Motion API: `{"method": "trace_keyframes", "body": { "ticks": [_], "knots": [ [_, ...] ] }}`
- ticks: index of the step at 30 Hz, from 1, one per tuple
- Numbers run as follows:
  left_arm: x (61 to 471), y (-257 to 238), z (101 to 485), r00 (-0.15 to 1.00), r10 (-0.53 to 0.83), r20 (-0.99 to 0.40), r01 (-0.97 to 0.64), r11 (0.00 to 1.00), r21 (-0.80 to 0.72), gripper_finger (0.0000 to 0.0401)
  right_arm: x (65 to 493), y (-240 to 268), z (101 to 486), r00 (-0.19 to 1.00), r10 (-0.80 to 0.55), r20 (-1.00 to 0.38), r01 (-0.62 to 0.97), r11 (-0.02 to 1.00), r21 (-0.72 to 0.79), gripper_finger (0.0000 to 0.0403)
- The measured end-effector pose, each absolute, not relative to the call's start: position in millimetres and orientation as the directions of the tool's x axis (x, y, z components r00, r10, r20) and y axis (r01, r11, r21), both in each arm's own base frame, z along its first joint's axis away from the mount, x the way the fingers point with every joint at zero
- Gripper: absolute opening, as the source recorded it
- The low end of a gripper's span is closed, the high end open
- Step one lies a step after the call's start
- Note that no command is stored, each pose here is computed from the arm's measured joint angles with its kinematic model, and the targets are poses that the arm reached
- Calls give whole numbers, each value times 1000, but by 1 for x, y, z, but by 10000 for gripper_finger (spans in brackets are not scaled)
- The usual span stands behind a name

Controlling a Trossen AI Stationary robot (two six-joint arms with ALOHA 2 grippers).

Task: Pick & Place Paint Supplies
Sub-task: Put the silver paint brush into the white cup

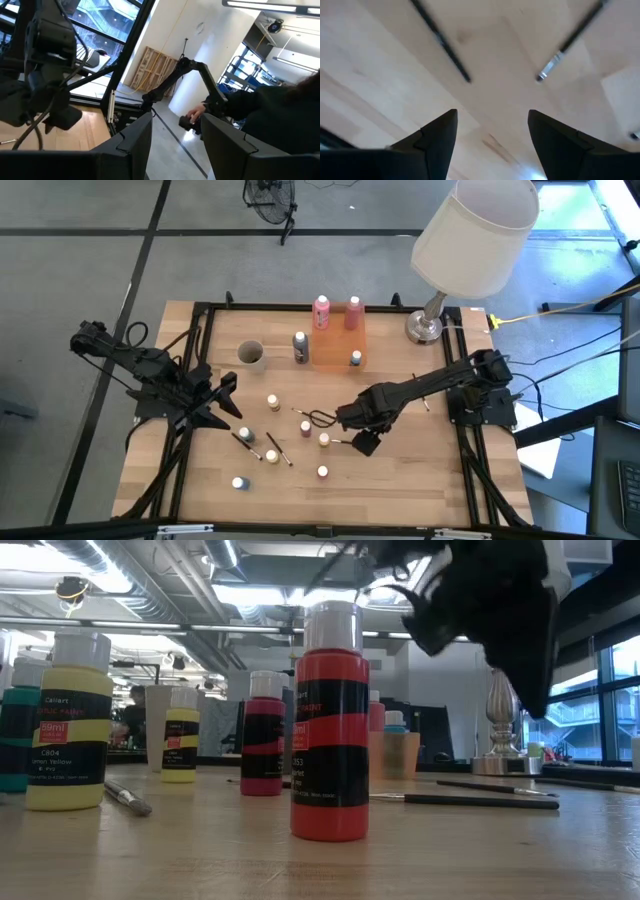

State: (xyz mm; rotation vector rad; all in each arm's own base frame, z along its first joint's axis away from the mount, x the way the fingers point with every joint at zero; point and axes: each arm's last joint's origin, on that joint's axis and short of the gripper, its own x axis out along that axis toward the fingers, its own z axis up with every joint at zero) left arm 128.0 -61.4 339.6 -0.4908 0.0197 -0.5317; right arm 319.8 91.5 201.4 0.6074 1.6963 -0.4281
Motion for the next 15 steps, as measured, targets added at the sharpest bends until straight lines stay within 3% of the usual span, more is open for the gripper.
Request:
{"method": "trace_keyframes", "body": {
  "ticks": [4,10,15],
  "knots": [
    [128,-61,340,864,-491,107,482,749,-454,166,309,85,196,-228,101,-968,605,794,-60,248],
    [128,-61,340,867,-486,111,479,751,-454,166,313,81,195,-194,110,-975,522,853,-8,248],
    [128,-61,342,865,-484,134,488,747,-452,166,309,68,200,-228,82,-970,512,858,-48,248]
  ]
}}
